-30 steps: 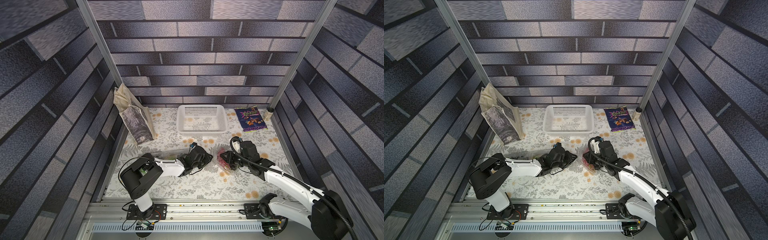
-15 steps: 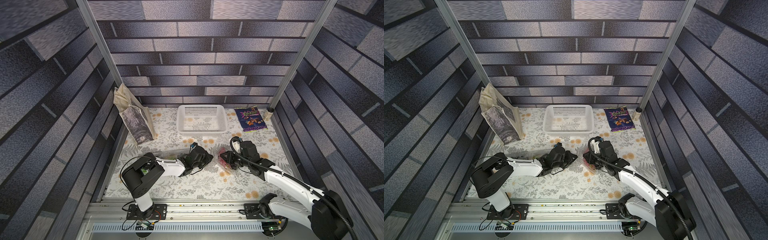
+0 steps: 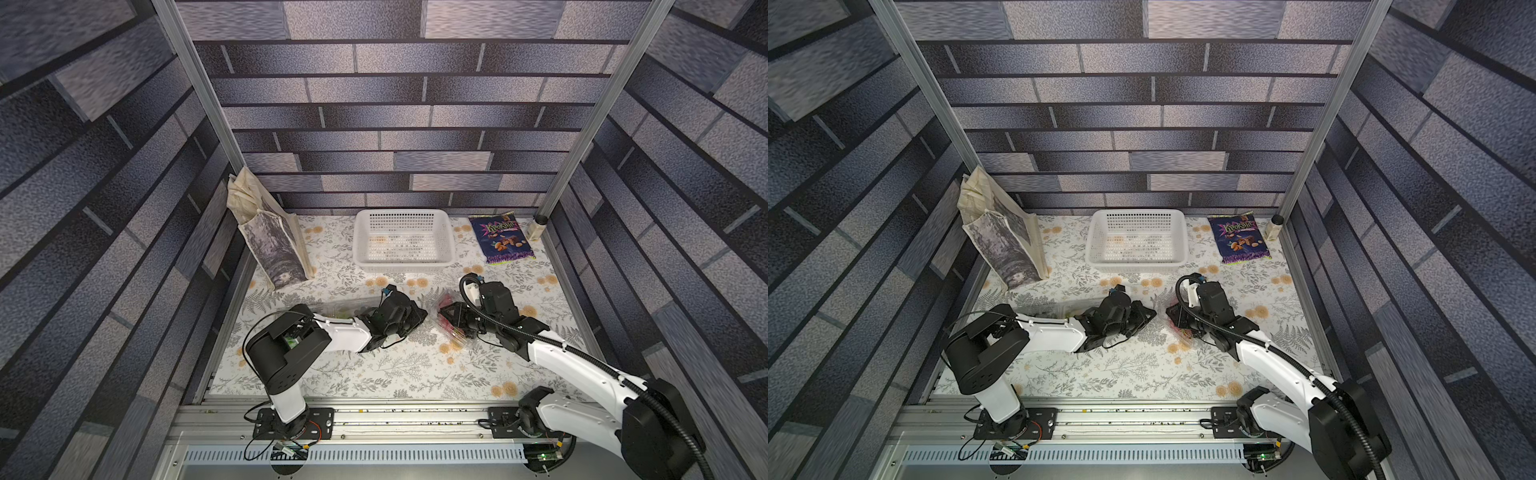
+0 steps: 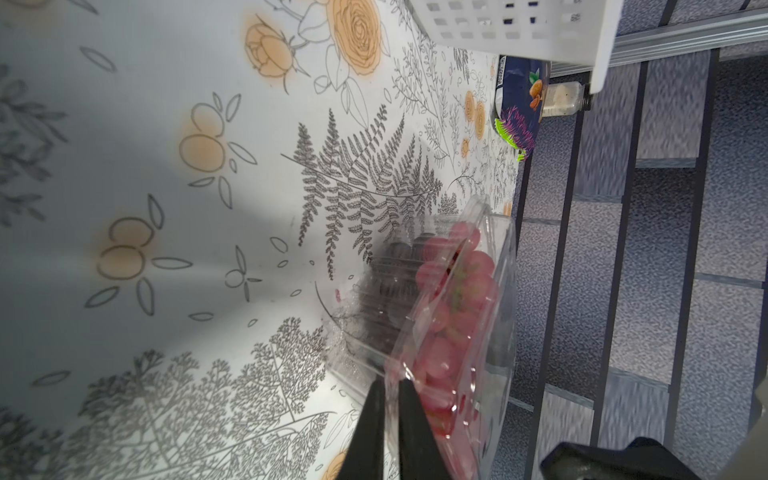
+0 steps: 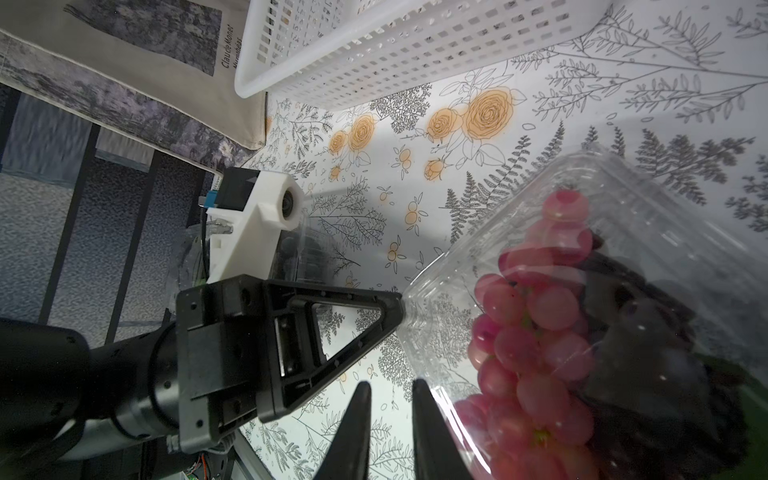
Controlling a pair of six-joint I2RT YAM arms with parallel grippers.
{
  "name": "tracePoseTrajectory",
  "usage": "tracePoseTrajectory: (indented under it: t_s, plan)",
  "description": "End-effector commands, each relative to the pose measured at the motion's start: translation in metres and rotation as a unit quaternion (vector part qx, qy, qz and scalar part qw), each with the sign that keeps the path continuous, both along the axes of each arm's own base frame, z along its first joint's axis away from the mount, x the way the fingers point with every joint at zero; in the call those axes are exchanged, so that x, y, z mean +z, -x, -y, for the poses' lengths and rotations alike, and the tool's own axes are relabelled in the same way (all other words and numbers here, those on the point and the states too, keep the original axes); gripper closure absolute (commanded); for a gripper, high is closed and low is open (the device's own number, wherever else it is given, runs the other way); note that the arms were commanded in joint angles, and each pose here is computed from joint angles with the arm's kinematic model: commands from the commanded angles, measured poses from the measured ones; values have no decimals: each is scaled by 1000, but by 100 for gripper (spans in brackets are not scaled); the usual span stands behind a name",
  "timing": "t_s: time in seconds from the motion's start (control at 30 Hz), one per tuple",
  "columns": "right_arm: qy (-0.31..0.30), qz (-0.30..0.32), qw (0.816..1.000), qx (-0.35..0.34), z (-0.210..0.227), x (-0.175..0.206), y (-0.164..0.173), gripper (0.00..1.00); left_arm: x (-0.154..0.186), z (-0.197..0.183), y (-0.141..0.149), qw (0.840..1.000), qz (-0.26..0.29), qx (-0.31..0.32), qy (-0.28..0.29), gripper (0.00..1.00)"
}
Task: Pack grapes into containers
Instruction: Close the packing box at the center of the board.
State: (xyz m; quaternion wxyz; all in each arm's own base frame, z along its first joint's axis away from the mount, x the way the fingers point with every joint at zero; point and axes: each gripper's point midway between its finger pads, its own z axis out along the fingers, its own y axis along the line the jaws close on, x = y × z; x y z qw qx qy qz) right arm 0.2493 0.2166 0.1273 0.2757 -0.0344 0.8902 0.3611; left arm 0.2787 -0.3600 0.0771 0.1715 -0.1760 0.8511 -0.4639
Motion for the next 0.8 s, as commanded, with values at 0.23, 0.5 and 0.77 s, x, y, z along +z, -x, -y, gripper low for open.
tracePoseTrajectory:
  t_s: [0.23,0.5,0.77]
  plan:
    - [-2,9,1000,10,-4,3,-1,80,-21,-5,4,999,-28,1,-23,92]
    - [-1,7,1000,11,-5,2,-1,80,-25,-5,4,999,-26,-1,-27,93]
    - [-2,6,1000,12,-6,2,-2,80,-17,-6,2,1000,-2,-4,-31,73]
